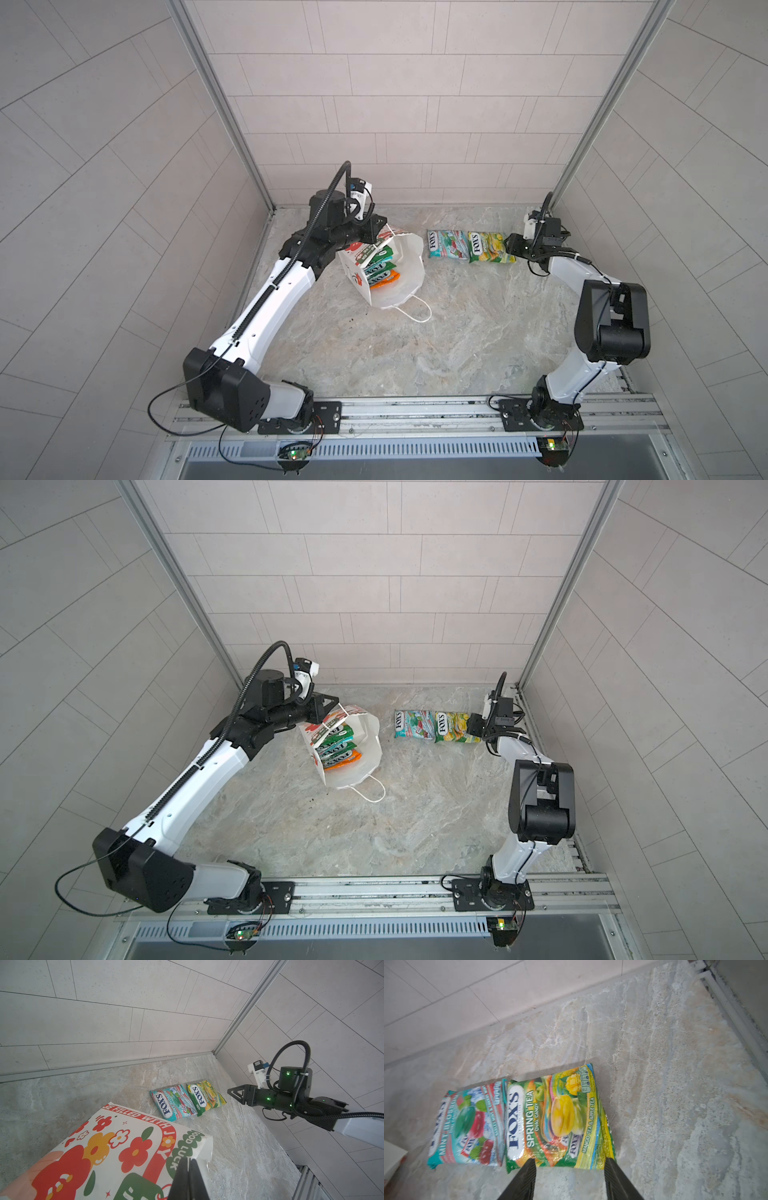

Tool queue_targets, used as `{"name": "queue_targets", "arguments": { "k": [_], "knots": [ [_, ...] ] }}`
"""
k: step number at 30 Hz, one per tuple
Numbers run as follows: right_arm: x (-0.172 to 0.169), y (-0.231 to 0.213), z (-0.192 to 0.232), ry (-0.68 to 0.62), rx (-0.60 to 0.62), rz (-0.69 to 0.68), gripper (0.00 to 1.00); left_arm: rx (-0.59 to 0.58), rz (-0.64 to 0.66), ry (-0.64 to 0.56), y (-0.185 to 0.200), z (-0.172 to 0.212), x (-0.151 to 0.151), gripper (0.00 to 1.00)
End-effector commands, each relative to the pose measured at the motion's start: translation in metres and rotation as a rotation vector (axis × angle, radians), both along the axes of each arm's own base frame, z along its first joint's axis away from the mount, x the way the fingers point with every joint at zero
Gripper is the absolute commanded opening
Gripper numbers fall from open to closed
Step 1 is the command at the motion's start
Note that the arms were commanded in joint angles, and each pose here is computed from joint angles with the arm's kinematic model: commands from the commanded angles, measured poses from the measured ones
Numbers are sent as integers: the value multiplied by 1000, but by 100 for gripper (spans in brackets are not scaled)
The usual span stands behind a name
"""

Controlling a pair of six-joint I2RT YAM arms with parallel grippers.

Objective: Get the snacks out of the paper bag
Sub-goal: 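Move the right gripper back into the bag opening toward the green packets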

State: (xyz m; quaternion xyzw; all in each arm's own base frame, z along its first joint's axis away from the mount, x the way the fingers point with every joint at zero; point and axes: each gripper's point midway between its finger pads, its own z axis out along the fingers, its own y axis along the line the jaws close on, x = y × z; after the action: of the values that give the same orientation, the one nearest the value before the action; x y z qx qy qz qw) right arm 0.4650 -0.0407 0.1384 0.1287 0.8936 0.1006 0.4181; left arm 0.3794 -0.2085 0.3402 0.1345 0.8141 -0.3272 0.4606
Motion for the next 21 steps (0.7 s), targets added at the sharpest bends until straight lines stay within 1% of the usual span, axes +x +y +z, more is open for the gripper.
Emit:
{"name": "queue_targets", "arguments": {
  "k": [1, 3, 6, 15, 19, 21],
  "knots": [
    [-9, 30, 35, -109, 60, 71, 55, 6, -12, -30, -2, 6, 0, 0],
    [-20, 51, 45, -120, 76, 117, 55, 6, -13, -30, -2, 6, -1, 0],
    [-36, 86, 58, -116, 105, 222, 55, 5, -19, -32, -2, 7, -2, 0],
    [-96, 201, 96, -169, 95, 548, 55, 1, -27, -41, -3, 10, -4, 0],
    [-116, 240, 109, -197, 80, 620, 55, -1, -29, -43, -3, 11, -4, 0],
    [-125, 261, 112, -191, 78, 665, 55, -1, -35, -46, -4, 11, -5, 0]
  ]
}}
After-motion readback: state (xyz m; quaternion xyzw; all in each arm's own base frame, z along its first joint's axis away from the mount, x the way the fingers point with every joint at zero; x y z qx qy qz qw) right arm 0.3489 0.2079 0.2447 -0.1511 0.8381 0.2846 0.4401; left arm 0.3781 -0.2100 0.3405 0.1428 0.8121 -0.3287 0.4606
